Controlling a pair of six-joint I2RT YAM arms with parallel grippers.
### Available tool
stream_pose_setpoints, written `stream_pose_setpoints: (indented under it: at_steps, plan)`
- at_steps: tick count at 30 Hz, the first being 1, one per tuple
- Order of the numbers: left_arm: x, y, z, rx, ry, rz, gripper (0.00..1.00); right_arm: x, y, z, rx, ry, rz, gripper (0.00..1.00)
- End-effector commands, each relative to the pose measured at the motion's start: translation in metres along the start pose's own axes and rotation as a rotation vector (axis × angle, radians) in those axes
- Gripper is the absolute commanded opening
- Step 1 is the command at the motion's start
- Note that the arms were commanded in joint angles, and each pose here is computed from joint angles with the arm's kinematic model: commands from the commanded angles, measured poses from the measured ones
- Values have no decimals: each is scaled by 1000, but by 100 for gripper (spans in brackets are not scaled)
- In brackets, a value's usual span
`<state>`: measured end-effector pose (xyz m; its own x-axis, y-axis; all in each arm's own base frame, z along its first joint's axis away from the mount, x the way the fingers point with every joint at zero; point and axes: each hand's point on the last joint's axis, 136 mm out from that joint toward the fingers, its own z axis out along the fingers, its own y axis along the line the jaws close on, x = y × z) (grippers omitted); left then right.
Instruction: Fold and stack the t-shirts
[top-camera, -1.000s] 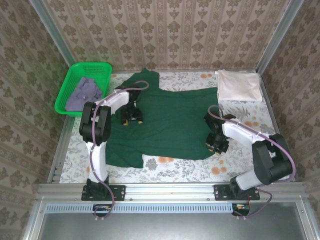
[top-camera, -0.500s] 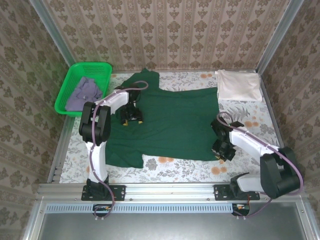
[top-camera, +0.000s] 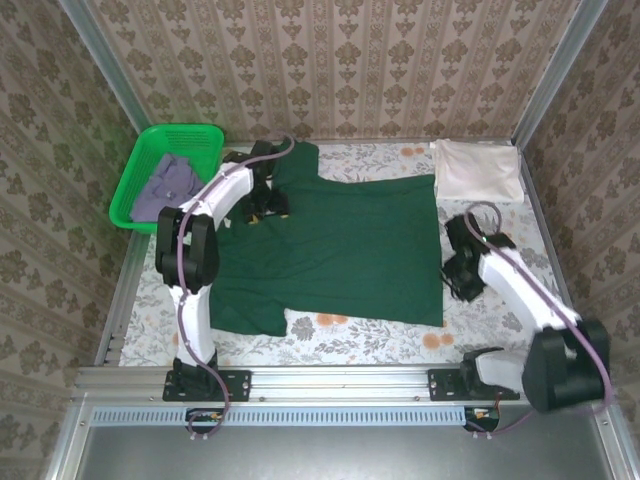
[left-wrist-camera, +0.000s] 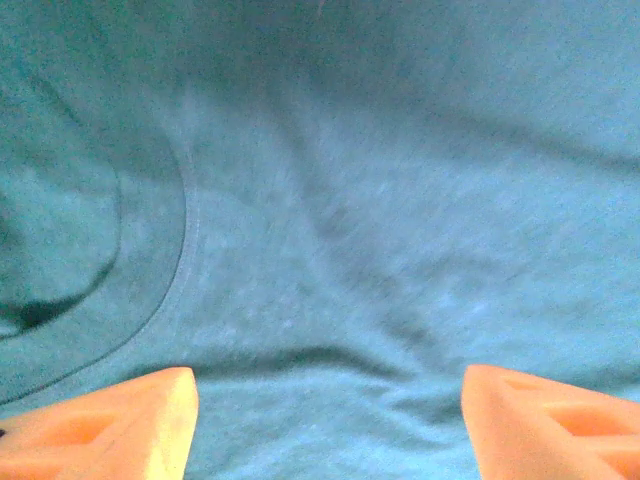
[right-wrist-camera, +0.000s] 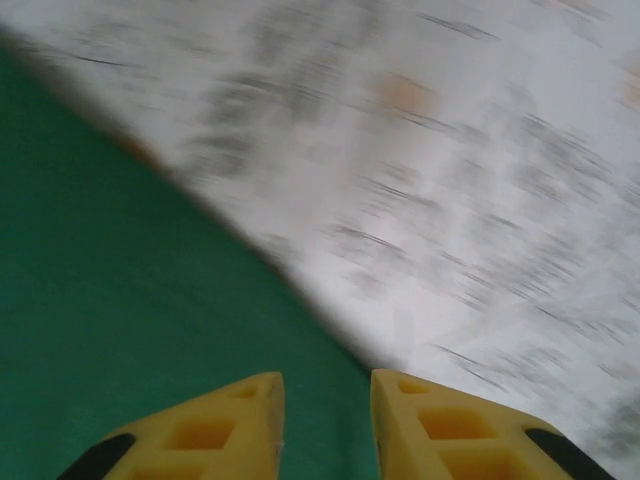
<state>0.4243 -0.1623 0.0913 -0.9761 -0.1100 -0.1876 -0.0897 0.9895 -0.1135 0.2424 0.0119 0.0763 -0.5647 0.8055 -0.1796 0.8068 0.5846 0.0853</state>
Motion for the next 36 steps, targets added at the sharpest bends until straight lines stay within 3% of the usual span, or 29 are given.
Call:
stream_pose_setpoints:
  at_steps: [1,9,19,22,28,33,36]
  plan:
    - [-12,1,9,-17,9,-8,69,-23,69,12,-102,-38,-137,28]
    - [-46,-15,44,8,22,2,64,-77,172,54,-81,-49,-300,25]
    - [-76,-12,96,41,44,-63,66,-127,232,113,-51,-5,-279,26]
    - [-91,-4,104,66,24,-129,67,-139,250,127,-59,7,-273,33]
    - [-125,7,122,153,-38,-260,68,-170,291,134,-154,-37,-258,62]
    - [-161,8,120,251,-123,-354,71,-198,307,140,-276,-76,-155,73]
    - [-181,-4,106,341,-178,-373,77,-210,322,122,-366,-97,-155,78]
